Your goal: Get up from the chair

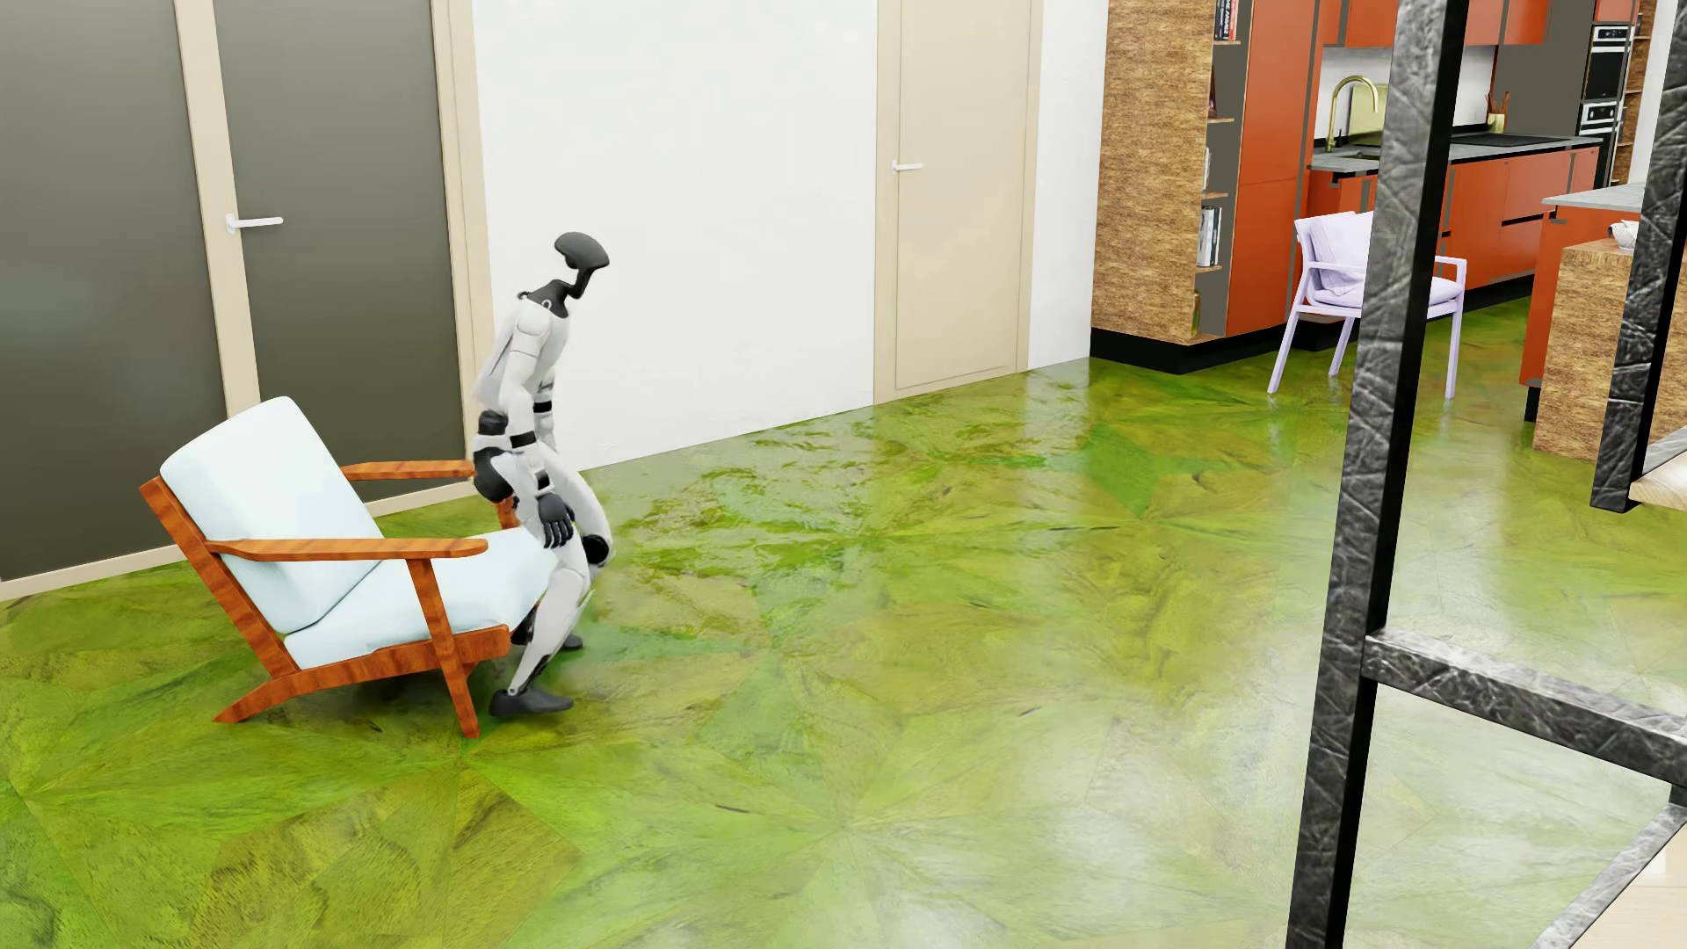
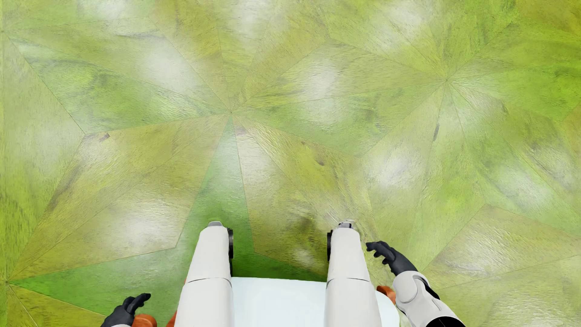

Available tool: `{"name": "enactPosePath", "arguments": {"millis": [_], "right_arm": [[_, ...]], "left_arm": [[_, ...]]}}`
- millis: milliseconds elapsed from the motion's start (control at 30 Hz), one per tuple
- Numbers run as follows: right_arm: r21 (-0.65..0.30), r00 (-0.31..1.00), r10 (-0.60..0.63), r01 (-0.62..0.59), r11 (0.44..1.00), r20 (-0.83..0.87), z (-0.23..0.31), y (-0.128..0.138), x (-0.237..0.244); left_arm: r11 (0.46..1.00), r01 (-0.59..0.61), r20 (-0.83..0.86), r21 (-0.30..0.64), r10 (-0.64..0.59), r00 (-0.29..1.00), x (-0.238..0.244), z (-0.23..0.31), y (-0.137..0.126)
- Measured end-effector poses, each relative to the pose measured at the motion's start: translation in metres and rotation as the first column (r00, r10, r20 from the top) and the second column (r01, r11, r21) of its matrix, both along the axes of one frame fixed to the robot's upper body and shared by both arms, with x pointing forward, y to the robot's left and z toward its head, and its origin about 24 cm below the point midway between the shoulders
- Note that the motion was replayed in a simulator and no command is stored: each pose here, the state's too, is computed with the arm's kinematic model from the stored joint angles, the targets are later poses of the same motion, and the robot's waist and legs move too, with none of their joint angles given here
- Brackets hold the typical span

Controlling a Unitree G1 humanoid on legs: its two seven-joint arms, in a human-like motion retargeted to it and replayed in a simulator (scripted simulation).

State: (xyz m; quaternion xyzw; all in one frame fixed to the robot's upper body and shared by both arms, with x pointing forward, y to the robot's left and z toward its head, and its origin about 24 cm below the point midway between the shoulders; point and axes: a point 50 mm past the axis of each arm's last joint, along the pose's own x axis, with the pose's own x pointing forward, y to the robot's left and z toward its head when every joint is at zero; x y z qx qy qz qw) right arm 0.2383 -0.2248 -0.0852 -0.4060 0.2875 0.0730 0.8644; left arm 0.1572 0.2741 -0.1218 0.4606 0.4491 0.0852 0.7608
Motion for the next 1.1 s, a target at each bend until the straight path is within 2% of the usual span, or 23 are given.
{"name": "enactPosePath", "arguments": {"millis": [67,133,167,200,300,433,567,667,700,767,800,833,867,933,967,1000,1067,1100], "right_arm": [[0.021,0.998,-0.014,0.016,1.000,-0.059,-0.014,-0.002,-0.022],[0.021,0.989,-0.049,0.053,0.998,-0.141,-0.029,-0.008,-0.051],[0.029,0.981,-0.072,0.078,0.997,-0.182,-0.037,-0.008,-0.066],[-0.003,0.977,-0.064,0.065,0.998,-0.202,-0.041,-0.010,-0.075],[0.022,0.935,-0.097,0.111,0.994,-0.340,-0.059,-0.008,-0.117],[0.037,0.867,-0.129,0.168,0.985,-0.481,-0.075,-0.003,-0.164],[0.045,0.842,-0.229,0.286,0.957,-0.488,-0.077,-0.004,-0.178],[0.033,0.841,-0.192,0.242,0.970,-0.506,-0.077,-0.010,-0.176],[0.018,0.853,-0.151,0.184,0.983,-0.500,-0.073,-0.018,-0.167],[0.002,0.876,-0.114,0.130,0.991,-0.468,-0.065,-0.028,-0.139],[-0.041,0.872,-0.109,0.102,0.994,-0.477,-0.063,-0.033,-0.132],[-0.036,0.911,-0.070,0.060,0.998,-0.406,-0.054,-0.033,-0.105],[-0.032,0.937,-0.062,0.054,0.998,-0.344,-0.045,-0.033,-0.083],[-0.025,0.975,-0.057,0.053,0.998,-0.214,-0.025,-0.033,-0.043],[-0.024,0.985,0.003,-0.007,1.000,-0.175,-0.018,-0.027,-0.031],[0.022,0.996,-0.025,0.027,0.999,-0.084,-0.010,-0.017,-0.016],[0.022,0.997,0.051,-0.050,0.998,-0.060,-0.005,-0.005,-0.006],[0.032,0.996,0.074,-0.072,0.997,-0.052,-0.005,0.000,-0.006]], "left_arm": [[0.999,0.036,-0.049,-0.016,-0.036,0.998,-0.007,-0.005,-0.002],[0.995,0.090,-0.103,-0.045,-0.095,0.990,-0.007,-0.012,-0.016],[0.994,0.091,-0.078,-0.064,-0.096,0.992,-0.003,-0.011,-0.021],[0.981,0.151,-0.003,-0.125,-0.152,0.988,0.010,-0.009,-0.037],[0.930,0.319,0.118,-0.180,-0.302,0.946,0.043,0.006,-0.064],[0.850,0.506,0.303,-0.149,-0.448,0.841,0.087,0.036,-0.108],[0.825,0.551,0.359,-0.124,-0.481,0.800,0.096,0.044,-0.125],[0.872,0.451,0.204,-0.191,-0.414,0.887,0.060,0.014,-0.104],[0.886,0.407,0.145,-0.223,-0.383,0.913,0.045,0.004,-0.098],[0.918,0.297,0.003,-0.262,-0.307,0.952,0.011,-0.015,-0.077],[0.945,0.208,-0.088,-0.254,-0.237,0.968,-0.019,-0.026,-0.065],[0.957,0.129,-0.107,-0.260,-0.161,0.981,-0.033,-0.029,-0.055],[0.967,0.065,-0.194,-0.244,-0.114,0.974,-0.056,-0.035,-0.044],[0.974,-0.044,-0.283,-0.221,-0.021,0.959,-0.095,-0.039,-0.028],[0.972,-0.107,-0.327,-0.209,0.034,0.945,-0.118,-0.041,-0.023],[0.963,-0.179,-0.335,-0.200,0.104,0.936,-0.130,-0.041,-0.020],[0.937,-0.292,-0.382,-0.193,0.202,0.902,-0.161,-0.039,-0.009],[0.935,-0.317,-0.397,-0.159,0.233,0.888,-0.172,-0.037,-0.004]]}}
